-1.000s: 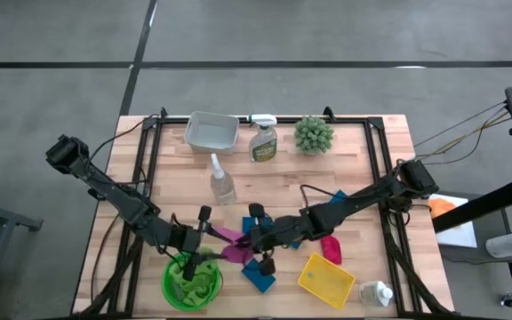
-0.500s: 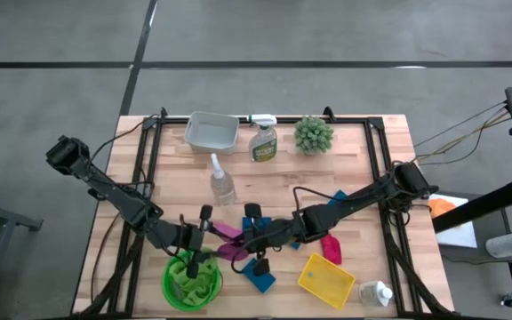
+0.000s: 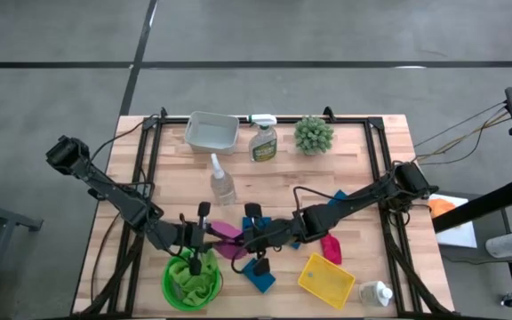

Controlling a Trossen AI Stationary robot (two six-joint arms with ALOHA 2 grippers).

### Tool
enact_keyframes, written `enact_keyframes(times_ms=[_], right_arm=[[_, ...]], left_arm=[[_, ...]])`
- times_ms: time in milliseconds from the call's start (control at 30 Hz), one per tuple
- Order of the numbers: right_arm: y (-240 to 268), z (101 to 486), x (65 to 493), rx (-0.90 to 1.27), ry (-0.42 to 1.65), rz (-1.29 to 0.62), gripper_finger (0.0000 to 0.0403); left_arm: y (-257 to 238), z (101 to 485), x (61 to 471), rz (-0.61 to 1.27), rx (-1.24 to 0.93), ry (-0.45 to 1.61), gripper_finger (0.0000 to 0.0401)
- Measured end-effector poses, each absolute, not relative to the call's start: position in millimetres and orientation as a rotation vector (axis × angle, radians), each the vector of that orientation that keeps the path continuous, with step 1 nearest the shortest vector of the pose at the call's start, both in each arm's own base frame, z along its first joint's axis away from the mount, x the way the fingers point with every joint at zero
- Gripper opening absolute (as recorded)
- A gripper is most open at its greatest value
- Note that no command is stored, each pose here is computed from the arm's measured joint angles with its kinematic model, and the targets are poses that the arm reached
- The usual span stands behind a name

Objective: Pick & Place Kitchen Items
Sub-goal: Put the purple microfiber cloth into the green basket

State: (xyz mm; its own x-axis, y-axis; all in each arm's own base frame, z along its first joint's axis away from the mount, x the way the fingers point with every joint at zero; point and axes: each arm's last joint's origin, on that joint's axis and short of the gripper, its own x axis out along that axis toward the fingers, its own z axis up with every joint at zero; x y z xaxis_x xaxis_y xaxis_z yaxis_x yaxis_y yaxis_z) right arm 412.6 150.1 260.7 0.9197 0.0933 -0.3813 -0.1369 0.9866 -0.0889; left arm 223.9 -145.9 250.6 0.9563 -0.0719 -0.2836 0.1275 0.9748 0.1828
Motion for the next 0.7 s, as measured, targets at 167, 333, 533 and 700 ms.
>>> enact_keyframes(times_ms=[167, 333, 533, 700], right_arm=[[150.1, 260.6, 412.6, -0.12, 0.384, 0.119, 0.0018], [155.5, 263.2, 412.5, -0.159, 0.293, 0.14, 0.0018], [165.1, 260.1, 405.3, -0.222, 0.065, 0.163, 0.0018], [172.7, 247.5, 387.3, -0.254, -0.11, 0.184, 0.0018]], left_arm=[[-145.8, 250.2, 223.5, -0.107, 0.231, 0.285, 0.0007], [-149.1, 257.2, 216.5, -0.14, 0.278, 0.257, 0.0003], [-154.5, 272.3, 195.1, -0.207, 0.274, 0.218, 0.0002], [-159.6, 277.4, 173.0, -0.286, 0.298, 0.232, 0.0001]])
